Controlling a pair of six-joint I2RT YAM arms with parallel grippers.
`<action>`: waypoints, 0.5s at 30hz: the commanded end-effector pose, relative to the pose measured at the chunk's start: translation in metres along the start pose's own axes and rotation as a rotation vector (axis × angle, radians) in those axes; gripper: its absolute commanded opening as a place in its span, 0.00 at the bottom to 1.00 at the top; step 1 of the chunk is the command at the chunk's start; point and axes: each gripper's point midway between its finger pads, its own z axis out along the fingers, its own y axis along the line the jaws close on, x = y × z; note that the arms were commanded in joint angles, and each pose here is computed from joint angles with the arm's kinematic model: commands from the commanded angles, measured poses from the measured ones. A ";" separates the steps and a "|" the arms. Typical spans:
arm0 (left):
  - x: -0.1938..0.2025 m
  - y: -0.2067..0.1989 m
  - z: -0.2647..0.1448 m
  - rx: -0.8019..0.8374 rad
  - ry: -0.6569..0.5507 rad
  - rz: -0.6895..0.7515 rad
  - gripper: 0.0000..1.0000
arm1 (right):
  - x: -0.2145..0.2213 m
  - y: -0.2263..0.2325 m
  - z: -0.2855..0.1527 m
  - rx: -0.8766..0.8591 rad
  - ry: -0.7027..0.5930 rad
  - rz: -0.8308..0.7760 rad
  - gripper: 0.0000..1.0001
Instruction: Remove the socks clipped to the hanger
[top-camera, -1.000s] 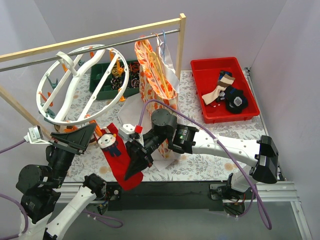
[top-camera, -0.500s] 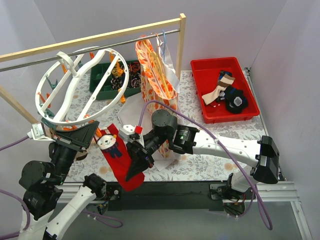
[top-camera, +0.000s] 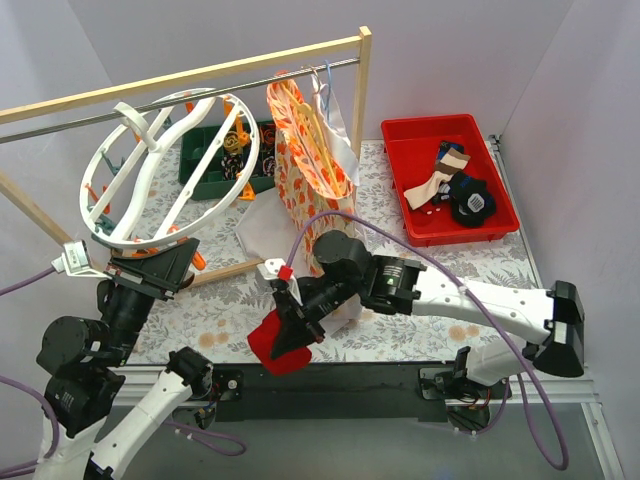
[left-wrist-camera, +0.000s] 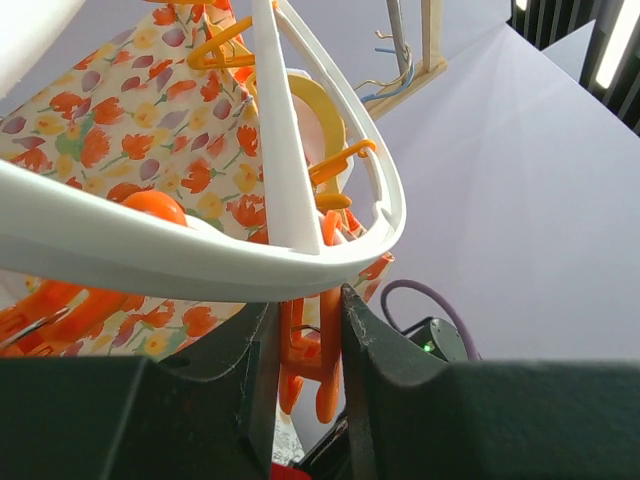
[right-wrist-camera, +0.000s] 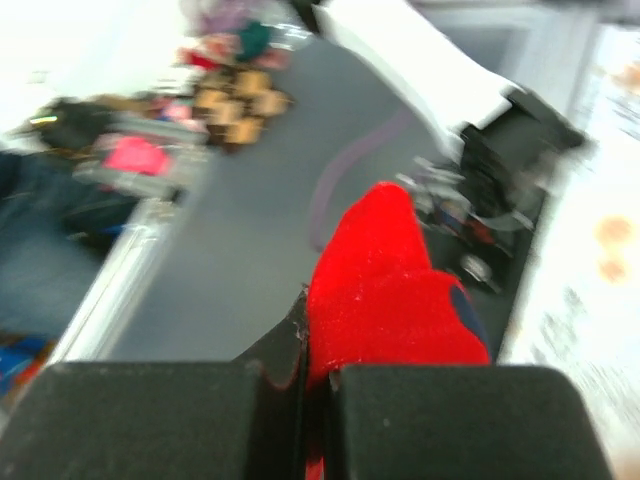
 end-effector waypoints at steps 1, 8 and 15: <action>-0.003 0.005 0.002 -0.041 -0.003 0.048 0.00 | 0.016 -0.026 -0.040 0.341 0.054 -0.033 0.01; -0.007 0.003 0.004 -0.048 -0.006 0.093 0.00 | 0.010 -0.026 -0.120 0.717 -0.042 -0.138 0.01; -0.007 0.004 0.004 -0.053 -0.008 0.097 0.00 | -0.014 -0.028 -0.241 1.261 -0.403 -0.158 0.01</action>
